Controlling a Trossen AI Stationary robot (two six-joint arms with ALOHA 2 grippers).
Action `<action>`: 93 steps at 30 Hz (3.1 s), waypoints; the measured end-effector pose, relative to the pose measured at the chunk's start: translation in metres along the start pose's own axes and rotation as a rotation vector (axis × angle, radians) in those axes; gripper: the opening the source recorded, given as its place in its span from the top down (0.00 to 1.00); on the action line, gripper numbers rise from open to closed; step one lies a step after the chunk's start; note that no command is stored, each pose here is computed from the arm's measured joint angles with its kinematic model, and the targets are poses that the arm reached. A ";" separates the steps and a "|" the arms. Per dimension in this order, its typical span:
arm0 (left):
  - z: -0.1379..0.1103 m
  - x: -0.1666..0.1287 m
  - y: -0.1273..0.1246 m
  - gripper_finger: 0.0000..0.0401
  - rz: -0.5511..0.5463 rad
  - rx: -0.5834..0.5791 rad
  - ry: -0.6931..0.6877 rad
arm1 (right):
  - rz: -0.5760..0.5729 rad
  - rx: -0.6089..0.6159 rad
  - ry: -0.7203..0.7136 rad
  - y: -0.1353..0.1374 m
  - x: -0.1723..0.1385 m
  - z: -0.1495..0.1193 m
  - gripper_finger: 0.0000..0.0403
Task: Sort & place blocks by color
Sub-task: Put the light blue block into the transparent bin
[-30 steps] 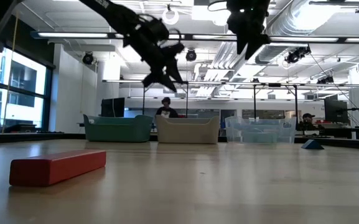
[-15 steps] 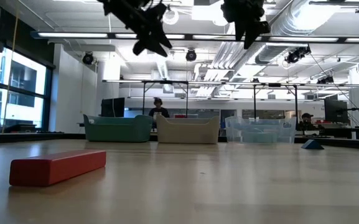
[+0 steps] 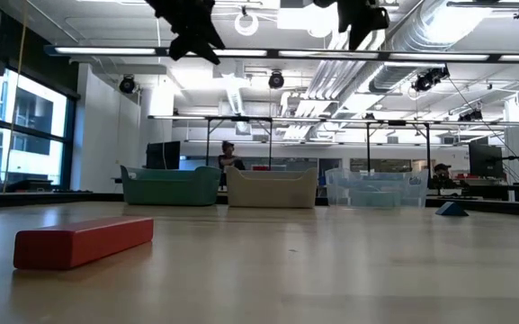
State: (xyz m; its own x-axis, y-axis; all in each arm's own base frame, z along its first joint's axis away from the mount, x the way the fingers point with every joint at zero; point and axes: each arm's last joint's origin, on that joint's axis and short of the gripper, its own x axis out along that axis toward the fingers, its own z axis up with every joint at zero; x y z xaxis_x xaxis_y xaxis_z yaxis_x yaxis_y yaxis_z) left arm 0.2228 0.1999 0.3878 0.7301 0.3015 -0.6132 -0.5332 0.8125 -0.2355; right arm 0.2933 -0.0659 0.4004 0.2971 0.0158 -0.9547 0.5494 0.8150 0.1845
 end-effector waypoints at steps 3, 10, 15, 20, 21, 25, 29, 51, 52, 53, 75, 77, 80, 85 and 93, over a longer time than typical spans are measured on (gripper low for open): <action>-0.006 -0.002 -0.003 0.75 -0.004 0.017 0.056 | 0.011 -0.023 0.009 0.013 0.001 -0.006 0.46; -0.015 -0.002 -0.012 0.75 -0.024 0.063 0.142 | 0.035 -0.113 0.030 0.044 0.003 -0.023 0.46; -0.016 -0.001 -0.021 0.75 -0.045 0.085 0.150 | 0.011 -0.106 0.021 0.060 0.004 -0.034 0.42; -0.017 0.001 -0.027 0.75 -0.062 0.100 0.153 | -0.011 -0.156 0.076 0.075 0.018 -0.049 0.38; -0.017 0.001 -0.028 0.75 -0.065 0.104 0.152 | -0.017 -0.183 0.095 0.078 0.022 -0.053 0.38; -0.018 0.002 -0.032 0.75 -0.071 0.114 0.155 | -0.055 -0.242 0.195 0.089 0.046 -0.072 0.37; -0.018 0.003 -0.035 0.75 -0.077 0.121 0.157 | -0.071 -0.281 0.318 0.098 0.069 -0.096 0.37; -0.023 0.006 -0.060 0.75 -0.106 0.030 0.183 | -0.071 -0.493 0.460 0.143 0.136 -0.218 0.37; -0.024 0.006 -0.061 0.75 -0.108 0.028 0.184 | -0.070 -0.502 0.460 0.145 0.139 -0.225 0.37; -0.024 0.007 -0.064 0.75 -0.112 0.024 0.187 | -0.074 -0.512 0.462 0.146 0.140 -0.232 0.37; -0.035 0.008 -0.101 0.75 -0.182 0.099 0.220 | -0.039 -0.631 0.352 0.148 0.169 -0.329 0.37; -0.036 0.008 -0.103 0.75 -0.164 0.103 0.217 | -0.019 -0.631 0.346 0.147 0.174 -0.334 0.37; -0.036 0.009 -0.104 0.75 -0.147 0.107 0.214 | -0.005 -0.636 0.332 0.144 0.180 -0.338 0.37; -0.036 0.009 -0.105 0.75 -0.134 0.094 0.212 | -0.041 -0.568 0.329 0.133 0.193 -0.341 0.37; -0.036 0.009 -0.105 0.75 -0.132 0.077 0.213 | 0.022 -0.533 0.310 0.124 0.211 -0.346 0.37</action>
State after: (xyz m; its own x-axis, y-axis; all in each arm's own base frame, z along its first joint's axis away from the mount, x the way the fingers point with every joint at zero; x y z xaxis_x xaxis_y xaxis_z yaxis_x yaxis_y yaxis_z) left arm 0.2694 0.0994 0.3798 0.6803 0.0850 -0.7280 -0.3991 0.8761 -0.2706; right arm 0.1544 0.2392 0.1408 0.0186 0.1381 -0.9902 0.0561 0.9887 0.1390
